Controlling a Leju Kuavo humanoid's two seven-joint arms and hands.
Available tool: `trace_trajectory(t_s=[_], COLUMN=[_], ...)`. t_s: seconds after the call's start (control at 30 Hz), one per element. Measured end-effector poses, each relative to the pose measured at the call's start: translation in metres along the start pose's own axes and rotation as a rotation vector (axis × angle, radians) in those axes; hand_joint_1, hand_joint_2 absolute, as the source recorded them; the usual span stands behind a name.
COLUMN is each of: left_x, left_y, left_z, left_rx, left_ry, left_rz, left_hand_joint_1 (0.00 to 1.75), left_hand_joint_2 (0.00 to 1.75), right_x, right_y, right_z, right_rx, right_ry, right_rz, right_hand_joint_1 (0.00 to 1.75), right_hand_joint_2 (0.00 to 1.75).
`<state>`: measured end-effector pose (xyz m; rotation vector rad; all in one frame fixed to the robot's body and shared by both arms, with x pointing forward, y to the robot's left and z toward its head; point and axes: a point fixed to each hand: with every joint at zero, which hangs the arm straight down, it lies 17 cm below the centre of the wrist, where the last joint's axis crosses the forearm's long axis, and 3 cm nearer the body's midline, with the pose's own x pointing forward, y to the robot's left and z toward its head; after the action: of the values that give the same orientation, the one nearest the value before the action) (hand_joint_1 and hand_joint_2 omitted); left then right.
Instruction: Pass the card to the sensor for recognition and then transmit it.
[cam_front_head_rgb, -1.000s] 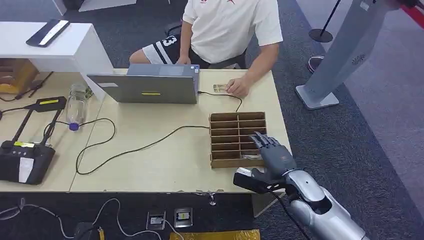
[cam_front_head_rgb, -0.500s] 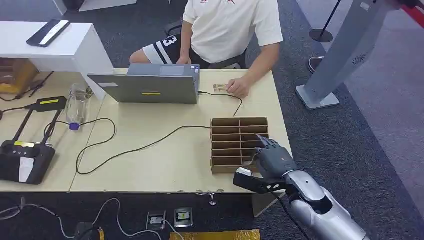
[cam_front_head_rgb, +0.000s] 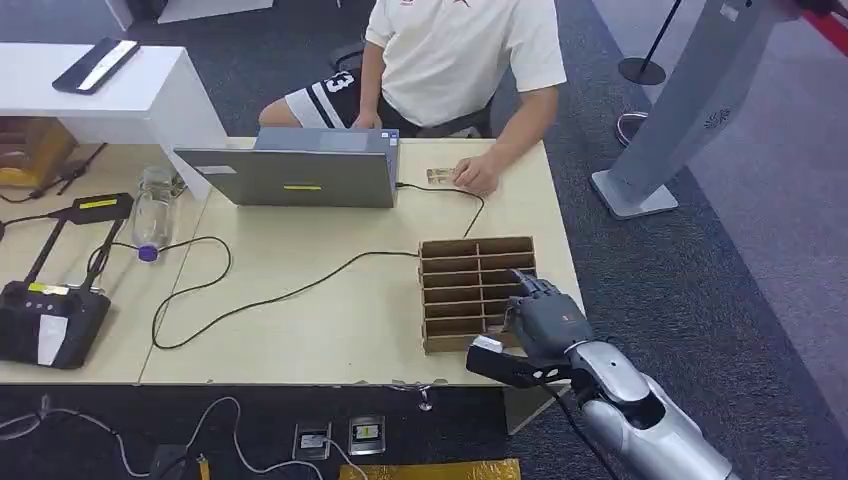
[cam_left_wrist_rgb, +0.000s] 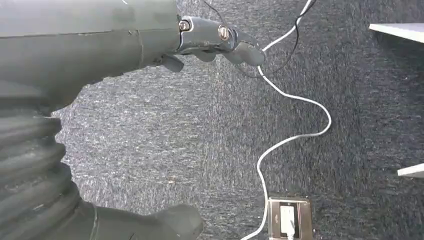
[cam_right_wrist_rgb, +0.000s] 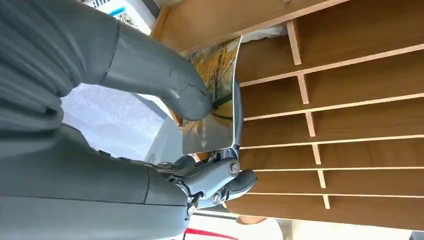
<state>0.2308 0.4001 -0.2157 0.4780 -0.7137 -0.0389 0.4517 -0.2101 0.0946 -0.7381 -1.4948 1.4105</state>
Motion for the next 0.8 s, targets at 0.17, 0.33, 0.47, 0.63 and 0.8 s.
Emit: trace_trajectory(t_s=[0.17, 0.33, 0.47, 0.63, 0.8], left_x=[0.002, 0.006, 0.012, 0.022, 0.030], left_y=[0.000, -0.001, -0.002, -0.002, -0.003], left_z=[0.000, -0.002, -0.003, -0.006, -0.008], left_rx=[-0.001, -0.005, -0.006, -0.003, 0.001], left_ry=[-0.004, -0.015, -0.029, -0.051, -0.063], left_rz=[-0.002, -0.011, -0.023, -0.035, -0.035], left_hand_joint_1=[0.00, 0.00, 0.00, 0.00, 0.00], left_hand_joint_2=[1.75, 1.75, 1.75, 1.75, 1.75], right_x=[0.002, 0.000, -0.004, -0.014, -0.030], right_y=[-0.011, -0.051, -0.111, -0.206, -0.286], right_z=[-0.003, -0.015, -0.027, -0.036, -0.037], right_rx=[-0.037, -0.141, -0.278, -0.475, -0.613], right_ry=[-0.018, -0.053, -0.082, -0.109, -0.094], right_rz=[0.013, 0.053, 0.105, 0.174, 0.238], right_hand_joint_1=[1.75, 1.75, 1.75, 1.75, 1.75], right_hand_joint_2=[1.75, 1.75, 1.75, 1.75, 1.75])
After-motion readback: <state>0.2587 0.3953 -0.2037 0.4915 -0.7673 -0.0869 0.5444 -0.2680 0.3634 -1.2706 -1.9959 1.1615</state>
